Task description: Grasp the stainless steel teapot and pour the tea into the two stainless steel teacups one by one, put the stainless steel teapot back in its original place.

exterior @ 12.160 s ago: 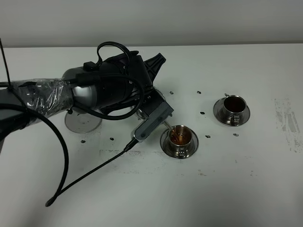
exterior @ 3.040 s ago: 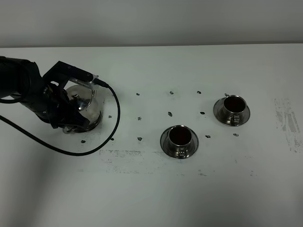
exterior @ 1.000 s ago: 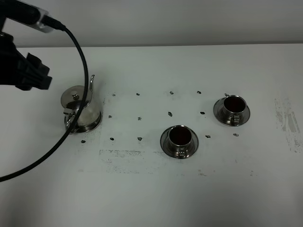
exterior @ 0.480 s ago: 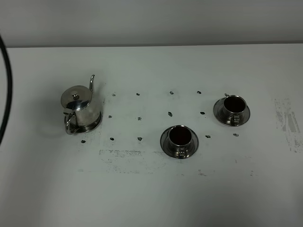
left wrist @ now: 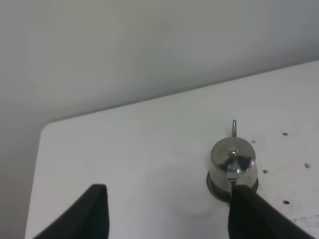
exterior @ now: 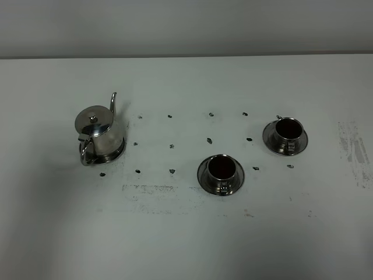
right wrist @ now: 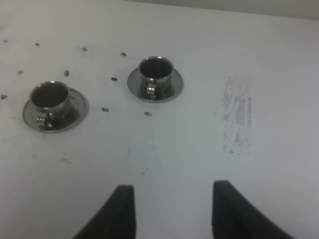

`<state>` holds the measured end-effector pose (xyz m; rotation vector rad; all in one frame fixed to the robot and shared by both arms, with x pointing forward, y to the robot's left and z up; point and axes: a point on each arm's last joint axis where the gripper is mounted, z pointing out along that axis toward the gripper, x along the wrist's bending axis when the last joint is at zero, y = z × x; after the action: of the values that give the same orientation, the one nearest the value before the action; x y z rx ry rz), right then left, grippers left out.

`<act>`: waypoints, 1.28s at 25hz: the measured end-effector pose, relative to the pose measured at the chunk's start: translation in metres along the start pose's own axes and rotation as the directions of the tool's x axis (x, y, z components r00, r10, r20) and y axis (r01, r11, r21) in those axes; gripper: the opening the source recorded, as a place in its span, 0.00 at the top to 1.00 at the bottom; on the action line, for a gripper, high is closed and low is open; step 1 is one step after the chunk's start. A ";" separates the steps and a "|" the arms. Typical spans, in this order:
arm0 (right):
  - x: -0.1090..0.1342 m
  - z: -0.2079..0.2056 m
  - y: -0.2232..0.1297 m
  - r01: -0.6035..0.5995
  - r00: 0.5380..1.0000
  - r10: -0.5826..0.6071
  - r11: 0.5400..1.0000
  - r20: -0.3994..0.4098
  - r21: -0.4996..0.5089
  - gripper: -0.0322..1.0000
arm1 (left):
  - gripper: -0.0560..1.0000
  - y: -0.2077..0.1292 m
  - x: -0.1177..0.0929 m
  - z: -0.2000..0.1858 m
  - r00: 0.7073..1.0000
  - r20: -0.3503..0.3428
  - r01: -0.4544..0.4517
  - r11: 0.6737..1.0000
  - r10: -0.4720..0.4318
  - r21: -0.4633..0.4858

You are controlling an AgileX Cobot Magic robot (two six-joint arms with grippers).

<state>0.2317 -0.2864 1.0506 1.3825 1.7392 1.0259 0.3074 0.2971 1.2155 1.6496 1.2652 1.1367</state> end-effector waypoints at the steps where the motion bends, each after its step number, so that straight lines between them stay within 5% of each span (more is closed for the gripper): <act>1: 0.000 0.000 0.000 0.000 1.000 0.000 1.000 0.000 0.000 0.61 | 0.46 -0.002 -0.001 -0.007 1.000 -0.002 -0.001 1.000 0.001 -0.009; 8: 0.000 0.000 0.000 0.000 1.000 0.000 1.000 0.000 0.000 0.61 | 0.46 -0.032 -0.013 -0.042 0.995 0.042 0.086 0.995 -0.088 0.052; 18: 0.000 0.000 0.000 0.000 1.000 0.000 1.000 0.000 0.000 0.61 | 0.46 -0.133 -0.035 -0.025 0.989 0.031 0.145 0.987 -0.148 0.073; 32: 0.000 0.000 0.000 0.000 1.000 0.000 1.000 0.000 0.000 0.61 | 0.46 -0.170 -0.039 -0.017 0.984 -0.007 0.175 0.977 -0.176 0.123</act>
<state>0.2317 -0.2864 1.0506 1.3825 1.7392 1.0259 0.2351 0.2982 1.0556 1.5911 1.4730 0.9651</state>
